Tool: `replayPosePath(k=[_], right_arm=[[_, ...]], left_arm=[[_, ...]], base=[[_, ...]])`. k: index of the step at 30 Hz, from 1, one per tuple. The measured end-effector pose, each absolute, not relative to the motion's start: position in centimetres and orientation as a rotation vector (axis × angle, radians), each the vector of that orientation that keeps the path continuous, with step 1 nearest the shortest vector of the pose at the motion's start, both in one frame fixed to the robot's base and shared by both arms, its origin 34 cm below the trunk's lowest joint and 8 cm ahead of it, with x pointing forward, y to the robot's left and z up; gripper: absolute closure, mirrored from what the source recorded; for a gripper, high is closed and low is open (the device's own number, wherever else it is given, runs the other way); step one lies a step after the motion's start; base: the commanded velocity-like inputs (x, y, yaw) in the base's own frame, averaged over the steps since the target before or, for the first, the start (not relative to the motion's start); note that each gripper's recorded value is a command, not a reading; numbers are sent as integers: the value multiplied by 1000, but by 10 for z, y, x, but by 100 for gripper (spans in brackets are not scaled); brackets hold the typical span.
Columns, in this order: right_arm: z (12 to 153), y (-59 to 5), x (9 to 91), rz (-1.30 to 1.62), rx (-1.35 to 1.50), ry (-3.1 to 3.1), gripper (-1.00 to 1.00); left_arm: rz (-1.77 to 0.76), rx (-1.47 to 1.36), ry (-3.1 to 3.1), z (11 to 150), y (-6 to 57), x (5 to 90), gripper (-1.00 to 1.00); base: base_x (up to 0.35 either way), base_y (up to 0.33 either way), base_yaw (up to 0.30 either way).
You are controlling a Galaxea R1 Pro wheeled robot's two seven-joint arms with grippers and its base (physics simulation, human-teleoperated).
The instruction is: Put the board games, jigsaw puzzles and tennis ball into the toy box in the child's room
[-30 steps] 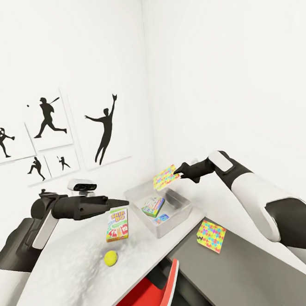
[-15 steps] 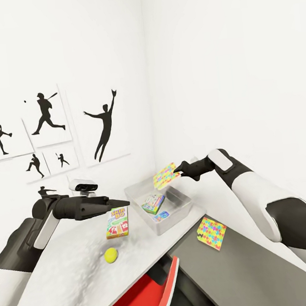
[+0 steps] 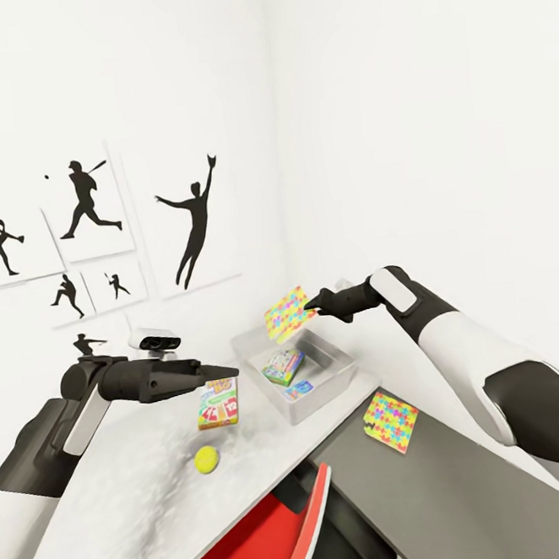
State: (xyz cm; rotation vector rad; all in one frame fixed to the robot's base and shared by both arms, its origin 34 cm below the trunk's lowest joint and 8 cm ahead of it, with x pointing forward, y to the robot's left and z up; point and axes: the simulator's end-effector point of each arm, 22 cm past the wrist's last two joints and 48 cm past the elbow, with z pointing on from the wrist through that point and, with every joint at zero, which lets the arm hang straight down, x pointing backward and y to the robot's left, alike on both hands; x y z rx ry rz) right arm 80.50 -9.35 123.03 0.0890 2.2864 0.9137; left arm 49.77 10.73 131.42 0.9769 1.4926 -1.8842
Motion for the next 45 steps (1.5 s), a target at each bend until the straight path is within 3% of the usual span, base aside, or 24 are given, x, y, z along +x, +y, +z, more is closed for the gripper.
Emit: replayPosePath(k=[45], right_arm=[[1165,-119,825,767,92,2380,100]], left_arm=[[-1932,924,1542,1283,105,519,-100]], base=[[0,0,37]])
